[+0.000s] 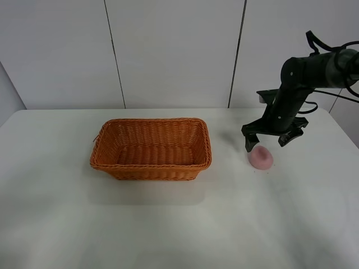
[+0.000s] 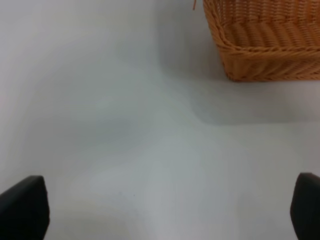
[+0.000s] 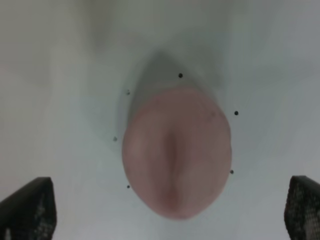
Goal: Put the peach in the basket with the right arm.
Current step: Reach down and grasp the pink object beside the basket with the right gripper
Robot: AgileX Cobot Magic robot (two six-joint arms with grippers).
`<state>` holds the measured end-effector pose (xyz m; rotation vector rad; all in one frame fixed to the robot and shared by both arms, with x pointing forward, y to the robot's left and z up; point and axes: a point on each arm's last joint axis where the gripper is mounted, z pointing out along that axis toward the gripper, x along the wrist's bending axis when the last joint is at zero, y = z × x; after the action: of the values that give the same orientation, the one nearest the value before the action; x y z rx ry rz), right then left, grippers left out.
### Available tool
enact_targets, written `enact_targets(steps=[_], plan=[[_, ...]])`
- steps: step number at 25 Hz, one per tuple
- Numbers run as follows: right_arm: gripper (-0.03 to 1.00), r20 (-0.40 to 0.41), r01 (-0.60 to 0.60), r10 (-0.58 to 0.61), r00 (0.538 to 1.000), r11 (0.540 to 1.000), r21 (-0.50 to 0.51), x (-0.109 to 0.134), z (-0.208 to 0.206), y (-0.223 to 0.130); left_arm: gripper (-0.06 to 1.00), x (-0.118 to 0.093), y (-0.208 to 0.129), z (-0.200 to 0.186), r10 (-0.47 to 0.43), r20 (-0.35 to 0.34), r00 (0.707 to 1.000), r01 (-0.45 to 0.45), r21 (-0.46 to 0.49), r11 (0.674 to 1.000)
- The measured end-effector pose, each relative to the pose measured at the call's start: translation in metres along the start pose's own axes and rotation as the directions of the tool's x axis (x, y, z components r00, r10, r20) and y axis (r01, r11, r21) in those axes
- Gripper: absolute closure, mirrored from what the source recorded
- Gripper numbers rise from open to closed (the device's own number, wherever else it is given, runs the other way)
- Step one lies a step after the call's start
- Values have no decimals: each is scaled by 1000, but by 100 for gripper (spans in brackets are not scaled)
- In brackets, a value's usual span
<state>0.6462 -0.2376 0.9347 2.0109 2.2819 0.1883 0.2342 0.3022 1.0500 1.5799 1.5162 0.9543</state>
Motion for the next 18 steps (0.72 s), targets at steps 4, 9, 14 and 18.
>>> enact_targets(steps=[4,9,14,18], plan=[[27,1,-5,5,1000,1000,-8,0,21,3,-5,0,0,0,0,0,1000,0,0,1000],[27,0,-10,10,1000,1000,14,0,40,3,-5,0,0,0,0,0,1000,0,0,1000],[27,-2,-13,13,1000,999,49,0,52,0,-5,0,0,0,0,0,1000,0,0,1000],[36,-2,-13,13,1000,998,58,0,52,0,-5,0,0,0,0,0,1000,0,0,1000]])
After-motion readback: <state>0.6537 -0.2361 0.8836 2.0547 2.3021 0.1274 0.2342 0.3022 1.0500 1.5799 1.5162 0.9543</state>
